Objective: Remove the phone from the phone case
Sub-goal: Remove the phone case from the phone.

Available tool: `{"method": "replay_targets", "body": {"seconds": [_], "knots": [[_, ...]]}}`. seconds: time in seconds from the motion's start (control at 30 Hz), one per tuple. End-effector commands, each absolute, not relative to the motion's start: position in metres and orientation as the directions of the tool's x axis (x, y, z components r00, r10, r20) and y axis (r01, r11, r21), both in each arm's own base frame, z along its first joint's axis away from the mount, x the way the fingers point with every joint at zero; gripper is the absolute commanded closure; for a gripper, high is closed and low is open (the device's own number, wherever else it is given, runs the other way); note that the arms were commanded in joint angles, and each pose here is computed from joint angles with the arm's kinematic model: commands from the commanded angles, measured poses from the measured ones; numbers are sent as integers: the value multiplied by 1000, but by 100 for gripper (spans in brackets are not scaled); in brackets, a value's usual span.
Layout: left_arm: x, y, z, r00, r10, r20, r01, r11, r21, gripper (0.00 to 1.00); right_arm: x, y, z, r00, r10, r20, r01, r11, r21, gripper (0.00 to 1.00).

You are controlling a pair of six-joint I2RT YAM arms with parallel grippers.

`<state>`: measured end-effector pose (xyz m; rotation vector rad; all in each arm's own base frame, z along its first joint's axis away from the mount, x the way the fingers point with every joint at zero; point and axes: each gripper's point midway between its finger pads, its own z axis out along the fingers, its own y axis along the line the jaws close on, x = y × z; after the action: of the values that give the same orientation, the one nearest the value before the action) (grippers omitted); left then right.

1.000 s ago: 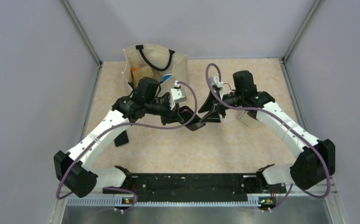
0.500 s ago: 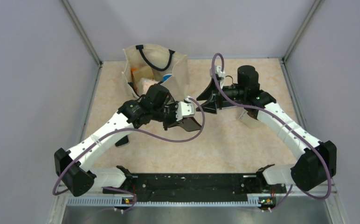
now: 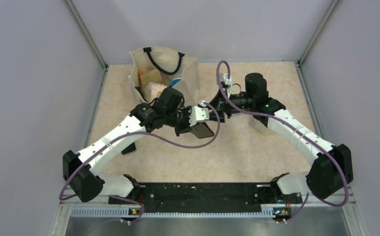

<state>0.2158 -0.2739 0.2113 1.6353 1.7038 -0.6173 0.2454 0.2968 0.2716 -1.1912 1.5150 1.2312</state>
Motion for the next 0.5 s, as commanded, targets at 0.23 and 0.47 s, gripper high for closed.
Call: {"method": "replay_targets", "body": {"seconds": [0.23, 0.47], "knots": [[223, -291, 246, 102, 576, -811, 978, 91, 187, 100, 243, 308, 255, -174, -195, -965, -984, 64, 164, 48], [224, -291, 245, 99, 577, -810, 978, 95, 187, 100, 241, 309, 253, -165, -204, -965, -986, 58, 156, 49]]}}
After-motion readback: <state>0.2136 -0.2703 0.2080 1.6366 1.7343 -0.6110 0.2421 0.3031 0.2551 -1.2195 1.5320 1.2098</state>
